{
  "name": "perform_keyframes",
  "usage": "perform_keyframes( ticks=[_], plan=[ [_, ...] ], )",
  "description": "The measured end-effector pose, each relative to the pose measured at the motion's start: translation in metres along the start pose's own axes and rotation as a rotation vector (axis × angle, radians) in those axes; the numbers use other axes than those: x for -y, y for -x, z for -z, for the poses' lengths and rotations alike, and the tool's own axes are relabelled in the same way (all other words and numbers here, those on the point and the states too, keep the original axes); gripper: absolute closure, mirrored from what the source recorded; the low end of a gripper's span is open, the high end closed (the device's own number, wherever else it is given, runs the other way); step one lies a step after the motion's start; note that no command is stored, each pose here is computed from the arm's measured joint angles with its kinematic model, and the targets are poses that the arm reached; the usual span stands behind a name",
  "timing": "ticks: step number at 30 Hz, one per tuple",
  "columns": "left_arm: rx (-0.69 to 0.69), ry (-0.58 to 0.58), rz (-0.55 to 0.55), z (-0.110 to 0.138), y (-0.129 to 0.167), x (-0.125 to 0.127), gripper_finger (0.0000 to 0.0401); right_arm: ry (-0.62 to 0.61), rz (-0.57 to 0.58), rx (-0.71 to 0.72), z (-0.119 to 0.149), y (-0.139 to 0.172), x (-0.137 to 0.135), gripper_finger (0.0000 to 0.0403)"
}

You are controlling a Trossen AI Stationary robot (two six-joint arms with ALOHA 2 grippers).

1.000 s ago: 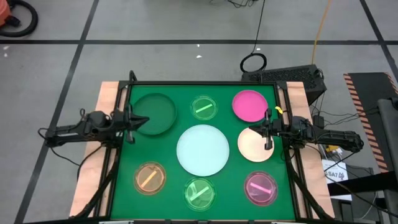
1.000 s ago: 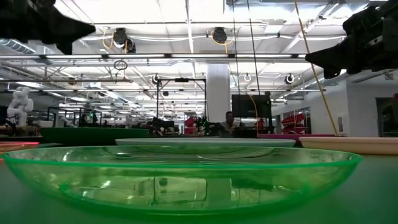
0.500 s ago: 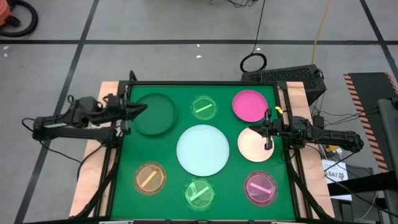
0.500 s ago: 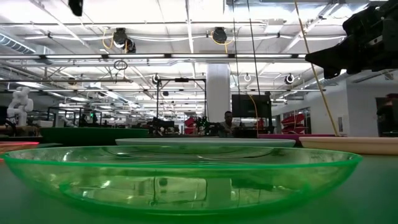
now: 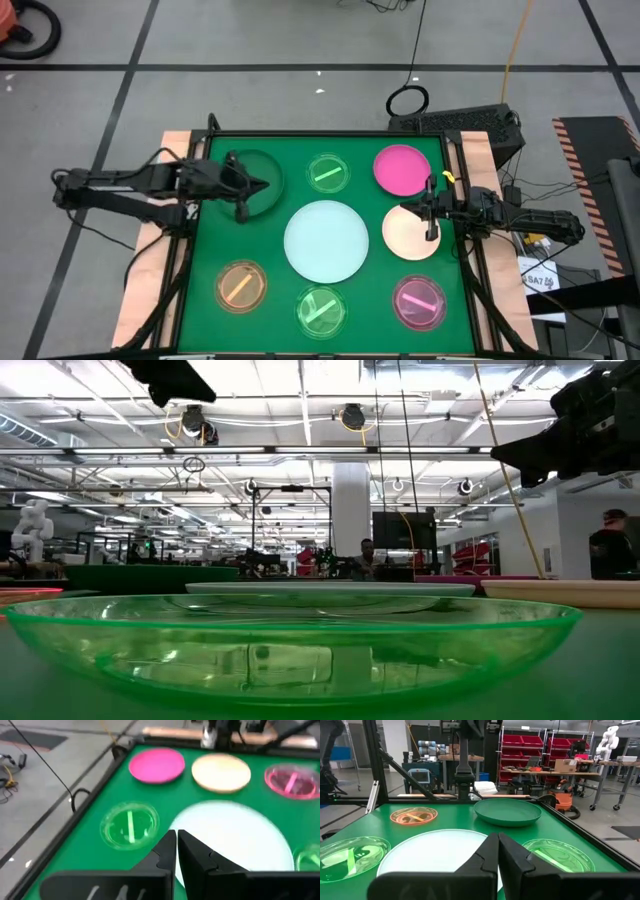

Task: Stack plastic plates
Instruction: Stack the large green plate on top of the large blue plate

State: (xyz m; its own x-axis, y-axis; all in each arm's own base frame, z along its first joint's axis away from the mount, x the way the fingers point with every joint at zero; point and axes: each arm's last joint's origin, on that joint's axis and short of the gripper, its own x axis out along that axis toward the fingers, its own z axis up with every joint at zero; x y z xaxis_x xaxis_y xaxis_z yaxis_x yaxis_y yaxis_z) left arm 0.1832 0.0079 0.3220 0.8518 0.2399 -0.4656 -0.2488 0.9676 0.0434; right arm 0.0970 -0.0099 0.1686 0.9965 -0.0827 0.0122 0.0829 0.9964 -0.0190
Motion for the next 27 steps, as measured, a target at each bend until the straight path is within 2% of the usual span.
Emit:
perform_keyframes(
  ticks=[4,7,15,21,27],
  plan=[
    [-0.051,0.019,0.004,0.003,-0.012,0.006,0.0378,-0.048,0.000,0.001,0.000,0.000,0.000,0.0403],
    [-0.075,0.010,-0.035,0.006,-0.020,0.012,0.0378,-0.088,0.000,0.001,0.000,0.000,0.000,0.0403],
    [-0.208,-0.054,-0.079,0.018,-0.057,0.024,0.0378,-0.319,-0.001,0.002,0.000,0.000,0.000,0.0403],
    [-0.274,-0.054,-0.140,0.028,-0.078,0.028,0.0378,-0.325,-0.001,0.002,0.000,0.000,0.000,0.0403],
    [-0.352,-0.008,-0.210,0.038,-0.086,0.028,0.0378,-0.325,-0.001,0.003,0.000,0.000,0.000,0.0403]
  ],
)
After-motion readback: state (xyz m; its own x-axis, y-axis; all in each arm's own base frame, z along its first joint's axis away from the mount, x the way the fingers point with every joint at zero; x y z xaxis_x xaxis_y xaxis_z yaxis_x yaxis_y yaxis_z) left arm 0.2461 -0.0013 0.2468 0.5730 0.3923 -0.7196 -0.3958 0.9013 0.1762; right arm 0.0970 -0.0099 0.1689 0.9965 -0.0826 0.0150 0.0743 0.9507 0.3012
